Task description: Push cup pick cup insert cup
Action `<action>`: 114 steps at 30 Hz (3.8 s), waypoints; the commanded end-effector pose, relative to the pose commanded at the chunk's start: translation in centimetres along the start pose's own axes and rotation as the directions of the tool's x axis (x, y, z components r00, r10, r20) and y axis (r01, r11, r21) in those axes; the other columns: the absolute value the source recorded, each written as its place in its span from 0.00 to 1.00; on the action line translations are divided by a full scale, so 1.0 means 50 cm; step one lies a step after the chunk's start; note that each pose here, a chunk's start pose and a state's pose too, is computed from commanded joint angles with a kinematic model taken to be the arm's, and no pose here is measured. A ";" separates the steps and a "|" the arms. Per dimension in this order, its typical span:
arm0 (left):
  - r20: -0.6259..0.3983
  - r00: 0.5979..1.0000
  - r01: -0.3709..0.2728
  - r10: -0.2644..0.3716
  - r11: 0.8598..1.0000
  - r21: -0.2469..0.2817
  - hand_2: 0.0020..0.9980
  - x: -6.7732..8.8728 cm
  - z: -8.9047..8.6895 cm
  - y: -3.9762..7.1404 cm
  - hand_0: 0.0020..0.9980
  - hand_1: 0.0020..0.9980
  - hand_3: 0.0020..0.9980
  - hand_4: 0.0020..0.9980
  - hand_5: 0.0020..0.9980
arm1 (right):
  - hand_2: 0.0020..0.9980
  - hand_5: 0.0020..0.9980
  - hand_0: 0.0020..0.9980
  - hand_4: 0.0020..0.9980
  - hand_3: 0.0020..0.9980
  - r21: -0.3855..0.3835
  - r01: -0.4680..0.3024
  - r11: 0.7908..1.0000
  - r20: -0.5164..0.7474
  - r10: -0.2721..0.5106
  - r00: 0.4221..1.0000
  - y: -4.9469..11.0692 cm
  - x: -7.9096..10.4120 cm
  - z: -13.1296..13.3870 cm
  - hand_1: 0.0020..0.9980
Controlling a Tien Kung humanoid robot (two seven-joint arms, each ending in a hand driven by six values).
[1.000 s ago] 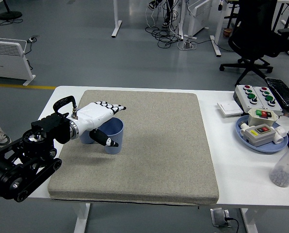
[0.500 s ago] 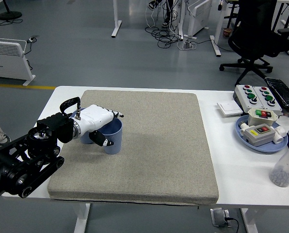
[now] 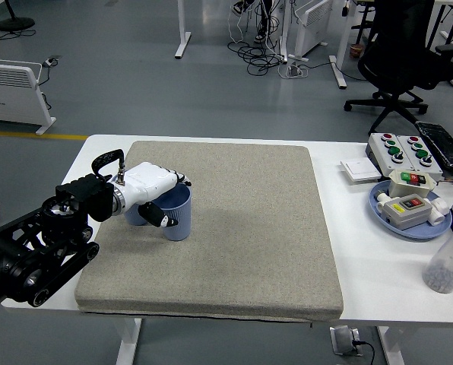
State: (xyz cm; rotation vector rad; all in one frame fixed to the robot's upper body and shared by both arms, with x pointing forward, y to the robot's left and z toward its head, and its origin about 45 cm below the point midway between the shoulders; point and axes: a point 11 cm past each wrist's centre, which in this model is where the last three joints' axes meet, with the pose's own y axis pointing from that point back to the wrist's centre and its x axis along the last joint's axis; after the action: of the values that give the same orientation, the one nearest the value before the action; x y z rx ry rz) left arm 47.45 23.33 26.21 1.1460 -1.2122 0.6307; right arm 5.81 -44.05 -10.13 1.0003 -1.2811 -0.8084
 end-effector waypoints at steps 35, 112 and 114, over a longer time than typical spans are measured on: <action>0.063 0.981 -0.186 0.184 0.982 0.026 0.57 0.235 -0.024 0.106 0.40 0.55 0.78 0.66 0.15 | 0.71 0.39 0.73 0.18 0.60 0.005 -0.004 1.000 0.011 0.004 1.000 0.000 0.007 -0.005 0.67; -0.091 0.995 -0.025 0.044 0.980 0.198 1.00 0.118 -0.179 0.080 0.89 0.97 1.00 1.00 0.62 | 0.71 0.39 0.73 0.17 0.60 0.002 -0.004 1.000 0.009 0.004 1.000 0.000 0.004 -0.003 0.67; -0.096 0.994 -0.037 0.057 0.980 0.196 1.00 0.121 -0.179 0.081 0.89 0.97 1.00 1.00 0.62 | 0.71 0.39 0.73 0.17 0.60 0.002 -0.004 1.000 0.009 0.004 1.000 0.000 0.004 -0.004 0.67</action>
State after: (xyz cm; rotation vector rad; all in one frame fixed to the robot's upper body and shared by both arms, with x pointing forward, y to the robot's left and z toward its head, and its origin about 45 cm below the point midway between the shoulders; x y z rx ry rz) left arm 49.14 31.89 33.80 1.2347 -1.1120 0.8481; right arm 6.01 -44.22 -10.04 0.9965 -1.2912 -0.8093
